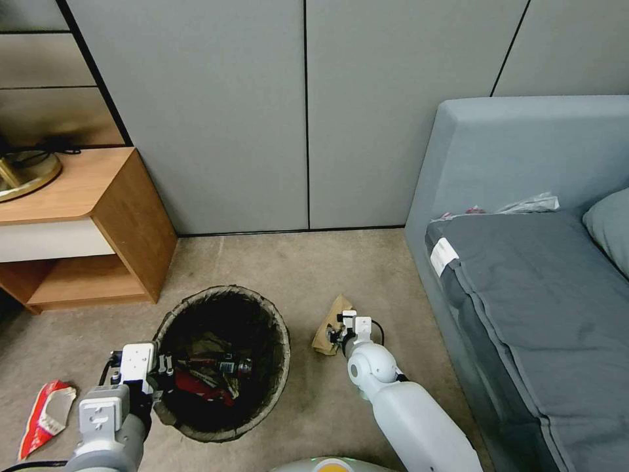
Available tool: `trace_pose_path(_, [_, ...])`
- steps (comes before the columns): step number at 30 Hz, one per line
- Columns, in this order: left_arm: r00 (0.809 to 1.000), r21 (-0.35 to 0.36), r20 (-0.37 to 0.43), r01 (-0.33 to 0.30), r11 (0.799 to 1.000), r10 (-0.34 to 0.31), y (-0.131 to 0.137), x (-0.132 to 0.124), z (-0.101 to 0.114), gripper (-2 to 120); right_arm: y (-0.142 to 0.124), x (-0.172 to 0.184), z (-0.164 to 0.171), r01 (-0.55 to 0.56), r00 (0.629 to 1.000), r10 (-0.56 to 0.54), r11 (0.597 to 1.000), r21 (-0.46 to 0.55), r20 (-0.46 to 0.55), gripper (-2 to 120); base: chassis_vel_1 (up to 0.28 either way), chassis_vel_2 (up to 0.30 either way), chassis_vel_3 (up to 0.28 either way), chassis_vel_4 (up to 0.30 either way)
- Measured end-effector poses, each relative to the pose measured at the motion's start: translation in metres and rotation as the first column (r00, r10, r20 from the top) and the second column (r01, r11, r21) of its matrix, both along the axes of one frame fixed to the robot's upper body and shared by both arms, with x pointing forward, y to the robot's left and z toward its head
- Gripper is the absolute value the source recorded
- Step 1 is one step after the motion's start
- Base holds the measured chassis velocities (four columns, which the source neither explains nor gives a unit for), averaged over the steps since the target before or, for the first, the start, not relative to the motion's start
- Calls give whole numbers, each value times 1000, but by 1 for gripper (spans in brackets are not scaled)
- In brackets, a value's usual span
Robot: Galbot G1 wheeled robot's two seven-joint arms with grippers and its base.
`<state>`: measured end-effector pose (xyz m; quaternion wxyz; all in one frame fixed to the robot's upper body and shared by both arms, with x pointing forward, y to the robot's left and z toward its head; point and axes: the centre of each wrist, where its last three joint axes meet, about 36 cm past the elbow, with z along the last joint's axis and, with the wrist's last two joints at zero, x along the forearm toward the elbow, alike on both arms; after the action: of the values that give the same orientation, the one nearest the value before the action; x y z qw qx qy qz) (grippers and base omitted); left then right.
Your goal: Pick up the trash bin, then pick up the garbage from the floor and place it into the trash bin.
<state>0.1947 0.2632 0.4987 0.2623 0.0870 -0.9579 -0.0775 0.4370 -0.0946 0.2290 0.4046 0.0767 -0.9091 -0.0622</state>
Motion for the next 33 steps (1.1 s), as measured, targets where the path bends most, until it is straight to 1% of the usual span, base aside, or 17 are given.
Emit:
trace_pose_path(3, [1000, 1, 1, 2, 1000, -2, 0, 0, 0, 1, -2, 0, -2, 3, 1000, -3, 1000, -3, -1, 17, 0, 0, 0, 0])
trace_pose_path(4, [1000, 1, 1, 3, 1000, -3, 0, 0, 0, 1, -3, 0, -3, 4, 1000, -4, 1000, -4, -2, 10, 0, 0, 0, 0])
trace_pose_path(5, [1000, 1, 1, 3, 1000, -3, 0, 0, 0, 1, -3, 0, -3, 4, 1000, -4, 1000, -4, -2, 10, 0, 0, 0, 0])
trace_pose_path(6, [1000, 2, 1, 4, 1000, -4, 0, 0, 0, 1, -3, 1, -4, 6, 1000, -6, 1000, -4, 0, 5, 0, 0, 0, 0])
trace_pose_path(8, [1000, 2, 1, 5, 1000, -5, 0, 0, 0, 1, -4, 1, -4, 7, 1000, -7, 1000, -5, 2, 0, 0, 0, 0, 0])
trace_pose_path(14, [1000, 1, 0, 7, 1000, -7, 0, 0, 0, 1, -5, 3, -4, 13, 1000, -13, 1000, -7, 15, 0, 0, 0, 0, 0])
trace_pose_path(18, [1000, 2, 0, 9, 1000, -9, 0, 0, 0, 1, -7, 4, 9, 19, 998, -20, 1000, 3, 54, 0, 0, 0, 0, 0])
trace_pose_path(20, [1000, 2, 1, 11, 1000, -11, 0, 1, 0, 1, -10, 6, 26, 27, 995, -28, 1000, 14, 95, 0, 0, 0, 0, 0])
trace_pose_path(22, [1000, 2, 1, 14, 1000, -14, 0, 1, 0, 1, -15, 7, 53, 21, 988, -25, 999, 32, 152, 0, 0, 0, 0, 0])
trace_pose_path(23, [1000, 2, 1, 14, 1000, -14, 0, 1, 0, 1, -15, 7, 53, 21, 988, -25, 999, 32, 152, 0, 0, 0, 0, 0])
trace_pose_path(24, [1000, 0, 1, 15, 1000, -15, 0, 1, 0, 1, -18, 7, 66, 11, 984, -18, 999, 41, 177, 0, 0, 0, 0, 0])
trace_pose_path(25, [1000, 0, 1, 16, 1000, -16, 0, 1, 0, 1, -18, 7, 71, 7, 983, -15, 999, 44, 185, 0, 0, 0, 0, 0])
trace_pose_path(26, [1000, -2, 1, 18, 1000, -18, 0, 1, 0, 1, -20, 6, 96, -14, 971, -1, 998, 60, 241, 0, 0, 0, 0, 0])
trace_pose_path(27, [1000, -2, 1, 18, 1000, -18, 0, 1, 0, 1, -20, 6, 96, -14, 971, -1, 998, 60, 241, 0, 0, 0, 0, 0])
trace_pose_path(30, [1000, -3, 0, 23, 1000, -23, 0, 1, 0, 1, -21, 3, 134, -60, 940, 31, 995, 75, 339, 0, 0, 0, 0, 0])
trace_pose_path(31, [1000, -3, 0, 23, 1000, -23, 0, 1, 0, 1, -21, 3, 134, -60, 940, 31, 995, 75, 339, 0, 0, 0, 0, 0])
trace_pose_path(33, [1000, -5, -2, 26, 1000, -26, 0, 1, 0, 1, -21, -1, 162, -104, 914, 60, 991, 88, 401, 0, 0, 0, 0, 0])
